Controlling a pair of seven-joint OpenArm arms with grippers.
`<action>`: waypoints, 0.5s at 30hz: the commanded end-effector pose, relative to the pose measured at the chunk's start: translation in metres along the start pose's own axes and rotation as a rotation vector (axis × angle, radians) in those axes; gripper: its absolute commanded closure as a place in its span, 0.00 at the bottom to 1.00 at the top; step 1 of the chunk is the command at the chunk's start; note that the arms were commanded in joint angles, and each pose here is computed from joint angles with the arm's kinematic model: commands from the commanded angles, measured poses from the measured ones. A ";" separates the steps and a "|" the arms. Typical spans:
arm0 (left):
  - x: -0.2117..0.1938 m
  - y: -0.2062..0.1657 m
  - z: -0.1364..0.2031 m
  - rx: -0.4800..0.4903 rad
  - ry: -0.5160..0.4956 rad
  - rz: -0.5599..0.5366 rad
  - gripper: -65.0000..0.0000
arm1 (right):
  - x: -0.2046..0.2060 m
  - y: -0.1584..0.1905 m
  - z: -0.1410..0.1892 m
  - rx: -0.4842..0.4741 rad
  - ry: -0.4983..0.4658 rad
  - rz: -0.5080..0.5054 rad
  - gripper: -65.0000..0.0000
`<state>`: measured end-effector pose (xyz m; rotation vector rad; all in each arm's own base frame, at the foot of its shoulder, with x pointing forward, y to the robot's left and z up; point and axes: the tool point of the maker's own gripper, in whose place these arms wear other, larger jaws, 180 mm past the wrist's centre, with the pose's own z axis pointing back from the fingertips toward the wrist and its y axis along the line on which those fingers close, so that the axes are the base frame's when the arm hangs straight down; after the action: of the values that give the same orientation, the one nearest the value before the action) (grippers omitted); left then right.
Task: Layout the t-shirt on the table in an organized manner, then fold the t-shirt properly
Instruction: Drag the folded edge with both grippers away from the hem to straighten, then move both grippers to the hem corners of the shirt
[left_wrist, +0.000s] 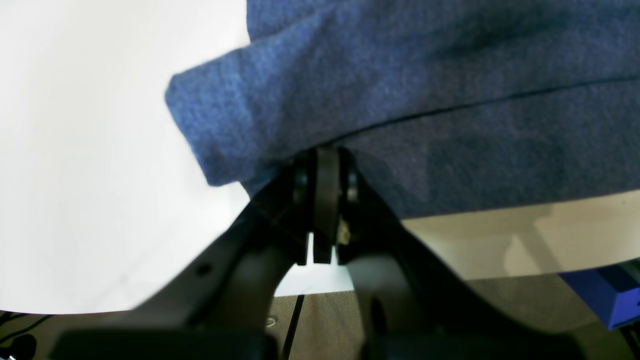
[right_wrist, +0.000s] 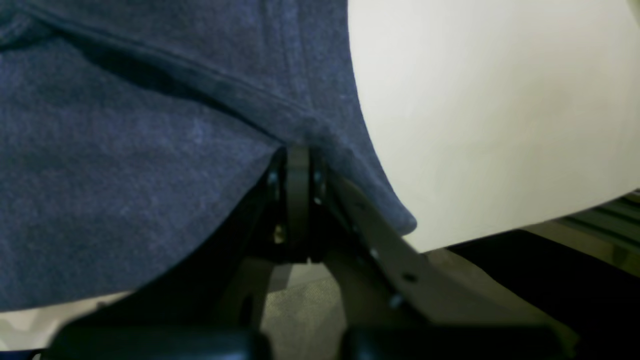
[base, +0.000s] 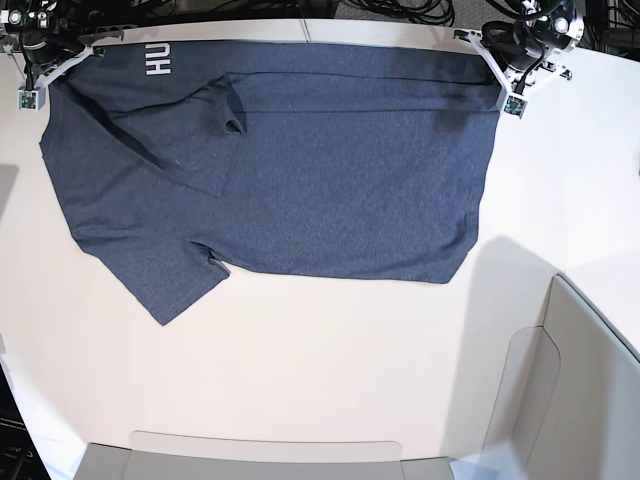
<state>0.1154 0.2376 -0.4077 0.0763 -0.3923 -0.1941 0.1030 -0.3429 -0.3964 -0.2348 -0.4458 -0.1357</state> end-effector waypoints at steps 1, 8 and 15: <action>-0.008 0.005 0.005 0.021 0.024 -0.015 1.00 | -0.030 -0.004 0.002 -0.007 0.127 0.025 1.00; -0.013 0.004 0.005 0.018 0.035 -0.015 1.00 | -0.034 -0.010 0.005 -0.018 0.140 0.039 1.00; 0.007 0.001 0.015 0.021 -0.028 -0.030 1.00 | -0.011 -0.004 0.014 -0.016 0.072 0.065 1.00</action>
<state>0.1118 0.2344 -0.3984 0.0872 -0.3932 -0.2140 0.0942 -0.3410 -0.3893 -0.2480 -0.3969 -0.0987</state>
